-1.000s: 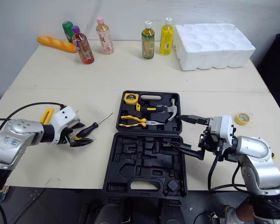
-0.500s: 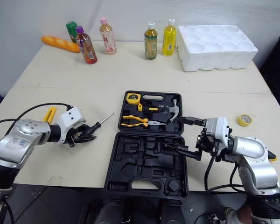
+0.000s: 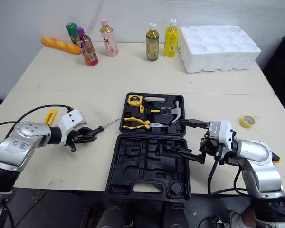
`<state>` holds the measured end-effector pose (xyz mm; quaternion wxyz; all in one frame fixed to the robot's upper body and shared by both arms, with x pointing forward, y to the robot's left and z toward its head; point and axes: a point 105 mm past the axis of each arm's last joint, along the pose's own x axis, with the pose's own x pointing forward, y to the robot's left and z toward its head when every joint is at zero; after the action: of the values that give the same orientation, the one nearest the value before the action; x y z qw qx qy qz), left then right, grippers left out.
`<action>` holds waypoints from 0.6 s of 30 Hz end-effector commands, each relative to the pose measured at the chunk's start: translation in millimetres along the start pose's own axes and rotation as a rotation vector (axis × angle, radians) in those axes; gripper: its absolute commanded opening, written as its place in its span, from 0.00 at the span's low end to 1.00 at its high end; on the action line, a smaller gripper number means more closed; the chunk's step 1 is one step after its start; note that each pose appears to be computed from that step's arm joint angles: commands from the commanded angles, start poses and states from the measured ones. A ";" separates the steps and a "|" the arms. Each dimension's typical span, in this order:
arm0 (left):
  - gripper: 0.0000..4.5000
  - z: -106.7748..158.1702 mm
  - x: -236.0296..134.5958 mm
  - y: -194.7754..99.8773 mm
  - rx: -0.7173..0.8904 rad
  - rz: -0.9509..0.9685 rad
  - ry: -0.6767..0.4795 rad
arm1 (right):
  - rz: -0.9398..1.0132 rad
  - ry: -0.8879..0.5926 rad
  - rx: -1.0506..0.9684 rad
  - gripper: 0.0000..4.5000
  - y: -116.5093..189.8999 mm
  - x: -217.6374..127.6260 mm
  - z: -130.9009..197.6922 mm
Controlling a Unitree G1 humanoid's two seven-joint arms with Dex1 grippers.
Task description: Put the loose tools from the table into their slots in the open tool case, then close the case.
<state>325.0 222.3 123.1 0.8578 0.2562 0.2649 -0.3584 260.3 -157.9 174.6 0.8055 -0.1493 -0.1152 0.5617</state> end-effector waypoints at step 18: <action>0.26 104.6 -41.4 -73.9 0.411 -0.416 -0.325 | -0.112 0.093 -0.081 1.00 -12.3 -48.6 0.2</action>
<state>281.6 147.6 200.9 0.7546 0.2881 0.1161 -0.5780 257.4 -203.7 168.0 0.8378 -0.1794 -0.0897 0.5078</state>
